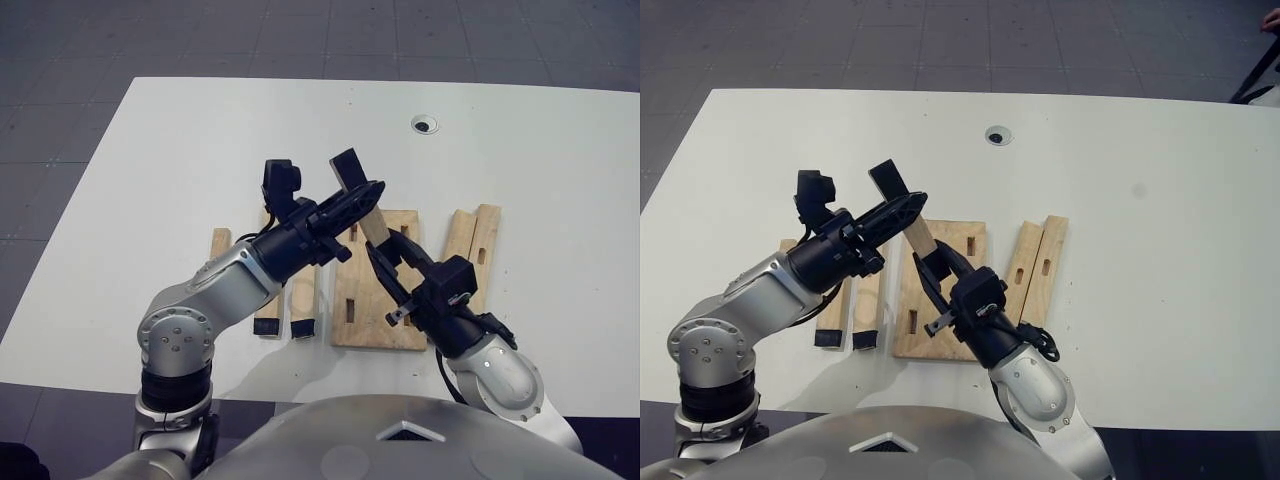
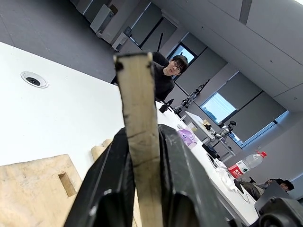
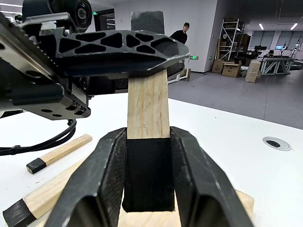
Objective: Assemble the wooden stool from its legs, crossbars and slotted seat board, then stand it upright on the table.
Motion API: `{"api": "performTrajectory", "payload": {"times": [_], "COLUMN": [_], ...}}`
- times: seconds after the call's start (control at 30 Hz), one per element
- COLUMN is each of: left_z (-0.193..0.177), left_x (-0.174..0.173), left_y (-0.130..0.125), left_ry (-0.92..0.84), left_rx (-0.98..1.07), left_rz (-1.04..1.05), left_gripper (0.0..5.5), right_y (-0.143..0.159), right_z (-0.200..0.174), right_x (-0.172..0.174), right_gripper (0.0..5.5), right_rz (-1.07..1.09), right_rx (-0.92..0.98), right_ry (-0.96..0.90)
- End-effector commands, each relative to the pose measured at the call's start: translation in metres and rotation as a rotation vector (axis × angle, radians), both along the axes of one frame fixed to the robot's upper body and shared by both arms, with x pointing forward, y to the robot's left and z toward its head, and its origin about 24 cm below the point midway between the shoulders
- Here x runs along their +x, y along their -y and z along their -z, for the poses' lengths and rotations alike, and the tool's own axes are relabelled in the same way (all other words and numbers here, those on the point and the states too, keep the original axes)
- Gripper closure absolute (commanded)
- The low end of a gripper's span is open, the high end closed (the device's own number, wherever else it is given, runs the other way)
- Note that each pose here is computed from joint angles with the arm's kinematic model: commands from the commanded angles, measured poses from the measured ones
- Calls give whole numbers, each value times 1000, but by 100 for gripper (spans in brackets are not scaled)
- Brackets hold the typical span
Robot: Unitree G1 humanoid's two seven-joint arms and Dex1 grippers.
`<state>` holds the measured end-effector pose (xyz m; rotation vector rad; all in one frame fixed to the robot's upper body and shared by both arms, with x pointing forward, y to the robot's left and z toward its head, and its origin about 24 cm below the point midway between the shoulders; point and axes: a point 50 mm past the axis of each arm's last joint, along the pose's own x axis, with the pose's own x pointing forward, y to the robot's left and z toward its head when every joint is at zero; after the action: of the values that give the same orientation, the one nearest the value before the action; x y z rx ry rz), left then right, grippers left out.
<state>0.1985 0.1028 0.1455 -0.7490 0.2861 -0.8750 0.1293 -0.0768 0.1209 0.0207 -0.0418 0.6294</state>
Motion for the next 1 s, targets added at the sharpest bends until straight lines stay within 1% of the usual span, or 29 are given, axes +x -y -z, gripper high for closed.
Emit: {"api": "performTrajectory", "payload": {"times": [0.03,0.3,0.33,0.53,0.57,0.7,0.77,0.87,1.0], "left_z": [2,-1,-1,-1,-1,-3,-5,-3,10], "left_x": [-2,-3,-3,-3,-2,4,5,1,-14], "left_y": [-1,-5,-5,-7,-8,-15,-20,-33,-40], "left_ry": [-5,4,4,6,9,64,101,156,166], "left_rx": [52,62,64,83,90,148,196,321,450], "left_rz": [1,-11,-10,-21,-37,-134,-210,-388,-549], "left_gripper": [505,507,507,508,508,508,508,508,508], "right_y": [-1,2,2,7,7,9,18,48,80], "right_z": [1,3,3,4,4,4,4,7,7], "right_x": [-1,-1,-1,-1,-1,0,4,19,32], "right_gripper": [423,423,383,283,252,175,141,93,34], "right_rz": [-13,-5,-4,5,3,-10,34,242,436], "right_rx": [-10,-22,-25,-21,-20,-29,-36,-47,-72], "right_ry": [0,-6,-7,-13,-13,-9,-10,-23,-7]}}
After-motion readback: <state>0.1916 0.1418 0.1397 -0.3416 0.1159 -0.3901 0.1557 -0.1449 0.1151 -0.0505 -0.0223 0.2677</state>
